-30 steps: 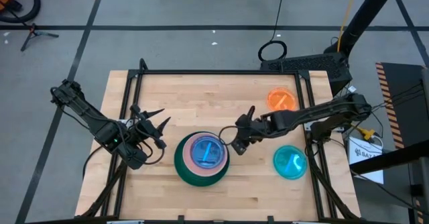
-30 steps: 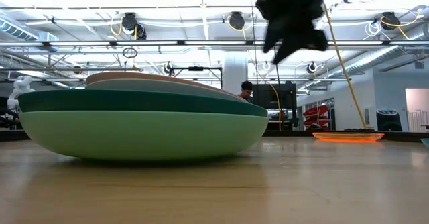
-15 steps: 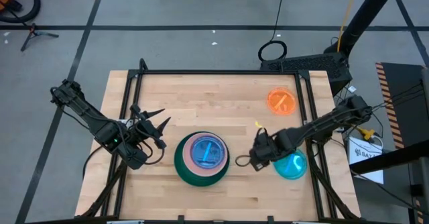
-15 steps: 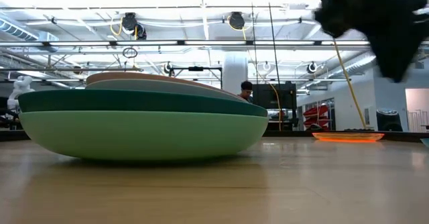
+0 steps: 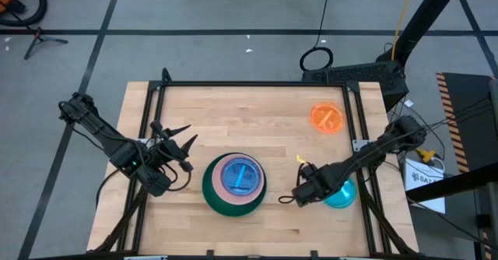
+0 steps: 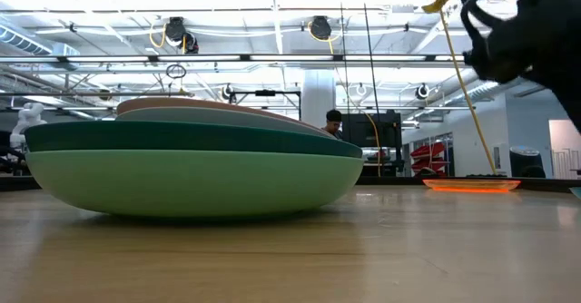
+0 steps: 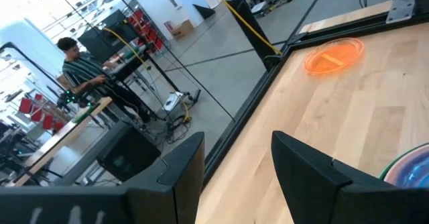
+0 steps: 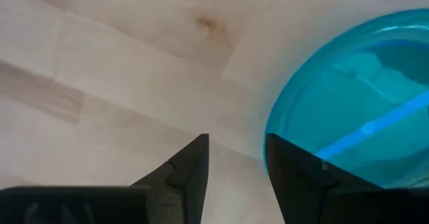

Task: Stack plastic plates
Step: Stack the blue plate on top of the blue plate

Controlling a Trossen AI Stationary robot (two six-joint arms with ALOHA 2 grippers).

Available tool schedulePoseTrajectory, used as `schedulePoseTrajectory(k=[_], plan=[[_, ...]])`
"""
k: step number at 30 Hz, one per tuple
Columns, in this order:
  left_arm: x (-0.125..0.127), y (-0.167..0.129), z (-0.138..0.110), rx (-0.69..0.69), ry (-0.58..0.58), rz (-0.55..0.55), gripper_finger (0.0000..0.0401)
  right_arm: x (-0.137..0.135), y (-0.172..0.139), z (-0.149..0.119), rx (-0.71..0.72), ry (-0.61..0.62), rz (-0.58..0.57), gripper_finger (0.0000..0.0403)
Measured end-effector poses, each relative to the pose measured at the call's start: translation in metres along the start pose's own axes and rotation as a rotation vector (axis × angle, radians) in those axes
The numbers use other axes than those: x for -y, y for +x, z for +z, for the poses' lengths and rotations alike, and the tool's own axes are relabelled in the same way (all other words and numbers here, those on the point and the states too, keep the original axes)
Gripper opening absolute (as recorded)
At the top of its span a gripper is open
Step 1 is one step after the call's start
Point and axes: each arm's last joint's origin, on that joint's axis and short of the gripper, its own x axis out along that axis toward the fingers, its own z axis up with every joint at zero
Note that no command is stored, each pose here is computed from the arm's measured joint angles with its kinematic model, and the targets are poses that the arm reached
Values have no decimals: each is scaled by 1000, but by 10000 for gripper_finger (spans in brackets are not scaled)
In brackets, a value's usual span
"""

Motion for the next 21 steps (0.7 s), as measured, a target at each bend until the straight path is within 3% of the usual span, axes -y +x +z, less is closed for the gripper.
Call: schedulePoseTrajectory(k=[14,21], plan=[[0,0,0,1,13,2,179,-9,41,3,-71,11,-181,139],[0,0,0,2,36,3,179,-12,50,3,-118,-37,-209,139]])
